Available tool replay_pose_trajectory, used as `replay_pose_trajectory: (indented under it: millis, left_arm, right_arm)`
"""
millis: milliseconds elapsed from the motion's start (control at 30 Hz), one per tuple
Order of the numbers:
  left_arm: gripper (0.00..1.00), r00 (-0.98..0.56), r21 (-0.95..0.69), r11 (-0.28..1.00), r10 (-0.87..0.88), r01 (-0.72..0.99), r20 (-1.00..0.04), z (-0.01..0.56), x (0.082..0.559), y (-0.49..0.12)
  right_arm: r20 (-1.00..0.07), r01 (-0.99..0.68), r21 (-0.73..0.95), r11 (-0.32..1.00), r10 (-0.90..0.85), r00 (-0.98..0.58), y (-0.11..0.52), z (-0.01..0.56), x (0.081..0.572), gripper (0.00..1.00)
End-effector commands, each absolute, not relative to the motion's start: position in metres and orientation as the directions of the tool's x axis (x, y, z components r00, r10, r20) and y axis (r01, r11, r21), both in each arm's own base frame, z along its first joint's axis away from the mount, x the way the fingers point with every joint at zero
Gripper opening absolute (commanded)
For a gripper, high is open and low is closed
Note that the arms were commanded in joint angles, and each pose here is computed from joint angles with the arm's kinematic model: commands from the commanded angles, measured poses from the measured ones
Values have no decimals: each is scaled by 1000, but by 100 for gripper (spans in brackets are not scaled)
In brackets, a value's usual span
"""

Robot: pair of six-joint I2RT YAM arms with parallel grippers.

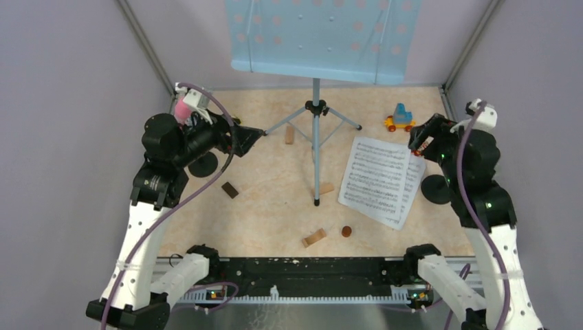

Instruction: Pack up the instrument practice props

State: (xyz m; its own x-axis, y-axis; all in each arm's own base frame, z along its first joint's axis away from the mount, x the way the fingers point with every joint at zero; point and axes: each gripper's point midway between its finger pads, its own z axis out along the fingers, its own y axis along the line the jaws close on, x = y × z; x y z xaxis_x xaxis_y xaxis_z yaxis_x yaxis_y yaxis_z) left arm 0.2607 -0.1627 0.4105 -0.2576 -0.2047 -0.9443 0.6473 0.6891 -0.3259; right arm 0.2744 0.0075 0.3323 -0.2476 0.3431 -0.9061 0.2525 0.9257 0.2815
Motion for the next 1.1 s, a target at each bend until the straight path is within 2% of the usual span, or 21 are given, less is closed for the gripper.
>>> replay_pose_trajectory:
  millis: [0, 133, 233, 400, 533, 733, 867, 1067]
  left_arm:
    - [99, -303, -360, 699, -210, 618, -929, 386, 254, -160]
    - [99, -310, -394, 666, -248, 633, -918, 367, 247, -164]
    - [99, -318, -442, 616, -307, 652, -897, 353, 247, -171]
    - [99, -303, -477, 617, -371, 625, -878, 335, 262, -174]
    - [99, -275, -458, 597, -376, 659, -885, 322, 270, -196]
    - [99, -101, -289, 597, -328, 748, -939, 319, 280, -254]
    - [99, -74, -273, 610, -332, 744, -941, 319, 308, -273]
    - [99, 50, -173, 671, -300, 721, -953, 326, 352, -287]
  right_arm:
    - [-924, -210, 349, 913, 298, -240, 78, 355, 257, 72]
    - [-925, -530, 378, 759, 283, -255, 130, 357, 224, 73]
    - [-904, -621, 426, 658, 336, -264, 148, 350, 211, 73]
    - [-847, -533, 530, 660, 448, -287, 140, 326, 220, 73]
    - [-808, -496, 588, 639, 471, -352, 143, 302, 223, 71]
    - [-775, -450, 630, 633, 483, -407, 143, 280, 222, 70]
    - [-746, -439, 664, 605, 489, -453, 147, 268, 217, 69]
    - [-725, -429, 686, 588, 499, -474, 148, 255, 208, 67]
